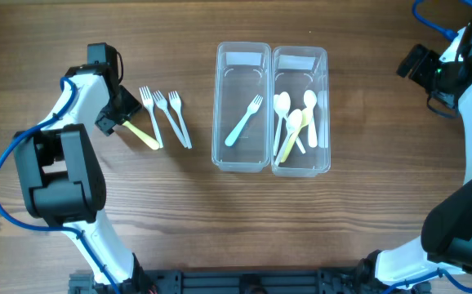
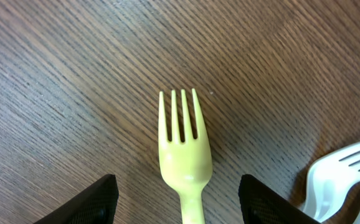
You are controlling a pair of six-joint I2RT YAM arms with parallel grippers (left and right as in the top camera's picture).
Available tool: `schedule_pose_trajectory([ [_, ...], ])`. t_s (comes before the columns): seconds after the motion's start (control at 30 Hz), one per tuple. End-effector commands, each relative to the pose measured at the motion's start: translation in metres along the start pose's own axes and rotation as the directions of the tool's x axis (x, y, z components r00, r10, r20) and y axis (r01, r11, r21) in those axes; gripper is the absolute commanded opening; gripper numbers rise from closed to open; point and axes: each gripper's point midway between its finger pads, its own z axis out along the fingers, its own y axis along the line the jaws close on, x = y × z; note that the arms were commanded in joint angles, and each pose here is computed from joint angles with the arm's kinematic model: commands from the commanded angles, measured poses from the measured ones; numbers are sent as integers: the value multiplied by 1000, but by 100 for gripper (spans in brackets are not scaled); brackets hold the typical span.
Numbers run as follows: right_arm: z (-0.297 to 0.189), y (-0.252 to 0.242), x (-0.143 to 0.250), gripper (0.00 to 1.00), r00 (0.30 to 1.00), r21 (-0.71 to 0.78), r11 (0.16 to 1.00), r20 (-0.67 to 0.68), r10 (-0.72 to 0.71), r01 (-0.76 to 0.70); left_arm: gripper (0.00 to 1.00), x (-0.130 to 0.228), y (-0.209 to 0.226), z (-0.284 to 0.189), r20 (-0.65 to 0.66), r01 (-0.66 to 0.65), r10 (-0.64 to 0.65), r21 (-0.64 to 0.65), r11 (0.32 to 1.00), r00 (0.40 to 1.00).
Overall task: Pack container
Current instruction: 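Grasp the yellow fork with the left gripper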
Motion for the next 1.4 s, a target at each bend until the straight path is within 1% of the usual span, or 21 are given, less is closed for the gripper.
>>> schedule_pose_trajectory([
  [0.0, 1, 4, 0, 99, 1000, -10, 1000, -4, -4, 4, 64, 2, 0, 4, -10, -51, 51, 4, 999, 999],
  [0.1, 1, 3, 1, 99, 1000, -9, 1000, -9, -3, 3, 57, 2, 0, 4, -10, -50, 50, 3, 999, 999],
  [0.23, 1, 3, 1, 99, 1000, -9, 1000, -9, -3, 3, 58, 3, 1, 4, -13, 60, -60, -1, 998, 998],
  [0.37, 1, 3, 1, 100, 1000, -9, 1000, -9, -3, 3, 57, 4, 3, 5, -18, 122, -122, -12, 993, 992],
  [0.43, 1, 3, 1, 100, 1000, -9, 1000, -9, -4, 4, 55, 7, 5, 8, -24, 144, -145, -23, 989, 989],
  [0.53, 1, 3, 1, 99, 1000, -9, 1000, -9, -3, 3, 54, 19, 12, 21, -53, 171, -174, -56, 984, 983],
  [0.73, 1, 3, 1, 99, 1000, -9, 1000, -9, -3, 3, 48, 22, 13, 25, -59, 173, -176, -63, 983, 983],
  [0.83, 1, 3, 1, 99, 1000, -9, 1000, -9, -3, 3, 39, 19, 11, 25, -49, 179, -182, -51, 982, 982],
  [1.03, 1, 3, 1, 99, 1000, -9, 1000, -9, -3, 3, 32, 15, -1, 26, -54, 186, -186, 7, 982, 981],
  [1.13, 1, 3, 1, 100, 1000, -9, 1000, -9, -3, 3, 26, 14, -4, 24, -54, 186, -185, 21, 982, 981],
  [1.27, 1, 3, 1, 100, 1000, -9, 1000, -8, -3, 3, 24, 9, -8, 11, -35, 182, -181, 53, 982, 983],
  [1.37, 1, 4, 1, 99, 1000, -9, 1000, -8, -3, 3, 24, 0, -11, -11, 8, 161, -162, 97, 982, 987],
])
